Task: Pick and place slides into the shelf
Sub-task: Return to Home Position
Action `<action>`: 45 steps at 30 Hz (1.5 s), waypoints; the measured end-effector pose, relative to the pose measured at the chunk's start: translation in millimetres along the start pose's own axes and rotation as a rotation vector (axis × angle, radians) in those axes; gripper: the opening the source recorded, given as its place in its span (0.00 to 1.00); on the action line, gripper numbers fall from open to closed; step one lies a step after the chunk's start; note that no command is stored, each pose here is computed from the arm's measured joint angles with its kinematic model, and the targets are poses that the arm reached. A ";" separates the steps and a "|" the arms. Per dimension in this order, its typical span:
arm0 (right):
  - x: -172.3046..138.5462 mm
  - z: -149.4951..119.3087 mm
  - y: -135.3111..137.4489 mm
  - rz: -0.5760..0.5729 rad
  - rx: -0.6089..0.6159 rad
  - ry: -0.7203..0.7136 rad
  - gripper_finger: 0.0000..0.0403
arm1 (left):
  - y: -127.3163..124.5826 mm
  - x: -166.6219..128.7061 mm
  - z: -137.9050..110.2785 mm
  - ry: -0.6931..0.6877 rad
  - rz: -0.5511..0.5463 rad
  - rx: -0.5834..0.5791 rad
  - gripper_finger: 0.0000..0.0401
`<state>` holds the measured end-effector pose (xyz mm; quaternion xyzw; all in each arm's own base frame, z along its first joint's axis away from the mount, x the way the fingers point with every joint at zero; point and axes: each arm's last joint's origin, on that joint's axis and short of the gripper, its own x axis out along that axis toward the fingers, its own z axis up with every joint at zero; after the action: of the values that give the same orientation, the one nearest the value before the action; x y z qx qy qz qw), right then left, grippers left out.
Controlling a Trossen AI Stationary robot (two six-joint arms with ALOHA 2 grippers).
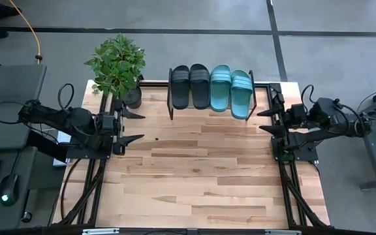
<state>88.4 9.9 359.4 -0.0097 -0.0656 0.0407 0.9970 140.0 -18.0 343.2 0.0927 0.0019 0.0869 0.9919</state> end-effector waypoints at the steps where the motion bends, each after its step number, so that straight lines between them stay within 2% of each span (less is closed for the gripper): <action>1: -1.0 -4.6 0.1 0.000 0.001 -0.010 0.50 | 1.4 1.9 -4.1 0.006 0.019 -0.009 0.72; 6: -7.9 -12.0 -1.0 -0.036 0.021 -0.075 0.50 | 11.9 10.4 -25.8 0.052 0.068 -0.055 0.72; 12: -15.0 -14.1 0.9 0.036 0.020 -0.048 0.50 | 17.4 16.2 -38.1 -0.031 -0.085 -0.044 0.72; 17: -15.0 -18.3 1.0 0.035 0.006 -0.005 0.50 | 23.8 18.1 -47.7 -0.012 -0.027 -0.061 0.72; 22: -11.8 -27.7 1.3 0.034 0.000 0.016 0.50 | 22.9 19.4 -59.4 0.007 -0.029 -0.061 0.72; 25: -9.3 -33.7 1.1 0.015 0.000 -0.011 0.50 | 21.5 20.2 -65.5 -0.030 -0.024 -0.064 0.72; 29: -7.8 -40.2 1.3 0.015 -0.007 -0.037 0.50 | 20.7 20.1 -69.9 -0.097 -0.014 -0.067 0.72; 40: -20.7 -66.4 0.4 -0.032 -0.024 -0.134 0.50 | 19.2 20.1 -77.3 -0.100 -0.015 -0.067 0.72; 45: -29.6 -75.9 0.7 -0.019 -0.028 -0.168 0.50 | 17.8 20.0 -77.1 -0.108 -0.068 -0.057 0.72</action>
<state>69.0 7.1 280.3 -0.0196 -0.1494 0.0308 0.9881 155.2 16.7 270.9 0.0689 -0.0509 0.0481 0.9952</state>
